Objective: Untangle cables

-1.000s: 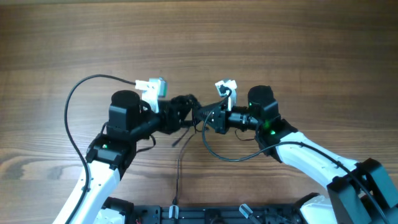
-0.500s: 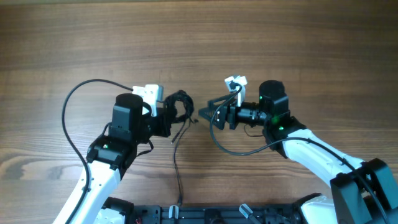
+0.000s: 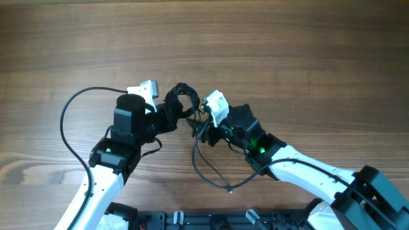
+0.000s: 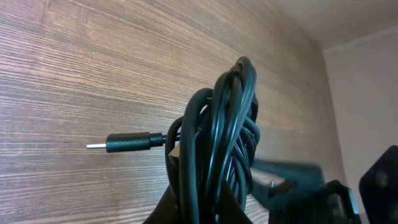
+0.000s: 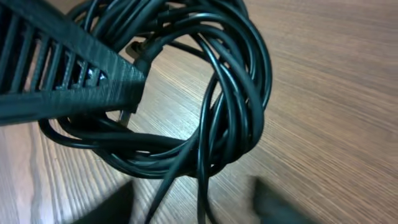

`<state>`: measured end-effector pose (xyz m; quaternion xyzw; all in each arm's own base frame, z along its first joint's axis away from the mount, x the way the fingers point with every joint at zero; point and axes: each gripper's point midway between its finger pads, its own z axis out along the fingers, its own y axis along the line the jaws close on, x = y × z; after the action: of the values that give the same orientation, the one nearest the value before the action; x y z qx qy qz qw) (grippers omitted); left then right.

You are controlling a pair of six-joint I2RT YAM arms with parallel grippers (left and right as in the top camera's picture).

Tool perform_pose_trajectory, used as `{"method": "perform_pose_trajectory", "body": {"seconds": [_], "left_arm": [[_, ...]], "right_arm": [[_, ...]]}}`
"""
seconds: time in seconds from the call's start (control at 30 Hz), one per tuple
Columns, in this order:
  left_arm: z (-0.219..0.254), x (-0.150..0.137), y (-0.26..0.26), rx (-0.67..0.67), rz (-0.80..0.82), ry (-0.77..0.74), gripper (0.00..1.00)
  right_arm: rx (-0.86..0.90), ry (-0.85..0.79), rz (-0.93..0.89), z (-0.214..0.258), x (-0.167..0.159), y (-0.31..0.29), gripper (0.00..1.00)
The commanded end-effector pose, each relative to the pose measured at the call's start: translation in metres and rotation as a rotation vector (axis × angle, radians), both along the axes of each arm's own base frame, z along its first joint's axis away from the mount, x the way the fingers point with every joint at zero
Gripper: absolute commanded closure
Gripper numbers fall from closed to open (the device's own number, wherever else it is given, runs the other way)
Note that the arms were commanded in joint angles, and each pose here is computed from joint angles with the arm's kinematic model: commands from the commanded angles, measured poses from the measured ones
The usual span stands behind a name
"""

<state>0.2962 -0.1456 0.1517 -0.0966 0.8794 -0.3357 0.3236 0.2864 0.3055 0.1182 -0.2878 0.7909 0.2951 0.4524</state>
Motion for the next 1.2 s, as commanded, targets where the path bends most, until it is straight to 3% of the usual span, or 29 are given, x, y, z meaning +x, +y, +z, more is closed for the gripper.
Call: {"method": "perform_pose_trajectory", "body": {"seconds": [0.0, 0.07, 0.1, 0.17, 0.3, 0.4, 0.5, 0.67, 1.0, 1.1, 1.17], "left_arm": [[0.005, 0.006, 0.004, 0.012, 0.028, -0.023, 0.96], [0.003, 0.012, 0.016, 0.106, 0.053, -0.072, 0.96], [0.002, 0.013, 0.018, 0.198, -0.009, -0.132, 0.96], [0.002, 0.013, 0.019, 0.243, -0.047, -0.164, 0.96], [-0.002, 0.013, 0.018, 0.278, -0.081, -0.174, 0.96], [-0.008, 0.008, 0.005, 0.246, -0.141, -0.152, 0.96], [-0.002, -0.005, -0.020, 0.167, -0.253, -0.162, 0.96], [0.018, -0.015, -0.049, 0.064, -0.377, -0.232, 0.96], [0.027, -0.056, -0.093, 0.006, -0.636, -0.295, 0.96], [0.026, -0.055, -0.091, 0.009, -0.631, -0.291, 0.96], [0.026, -0.050, -0.086, 0.012, -0.610, -0.290, 0.96]], "right_arm": [[0.053, 0.078, 0.054, 0.000, -0.011, 0.011, 0.95], [0.182, 0.233, 0.095, 0.012, -0.027, 0.019, 0.96], [0.271, 0.352, 0.216, 0.025, -0.049, 0.026, 0.96], [0.346, 0.454, 0.358, 0.042, -0.070, 0.024, 0.96], [0.465, 0.559, 0.424, 0.068, -0.064, 0.002, 0.96], [0.517, 0.457, 0.330, 0.082, -0.034, -0.008, 0.96], [0.489, 0.434, 0.080, 0.062, 0.003, -0.019, 0.96], [0.455, 0.426, 0.029, 0.048, 0.010, -0.020, 0.96], [0.475, 0.432, -0.087, 0.043, 0.025, -0.026, 0.95], [0.474, 0.431, -0.093, 0.042, 0.026, -0.026, 0.89], [0.474, 0.432, -0.090, 0.042, 0.025, -0.026, 0.80]]}}
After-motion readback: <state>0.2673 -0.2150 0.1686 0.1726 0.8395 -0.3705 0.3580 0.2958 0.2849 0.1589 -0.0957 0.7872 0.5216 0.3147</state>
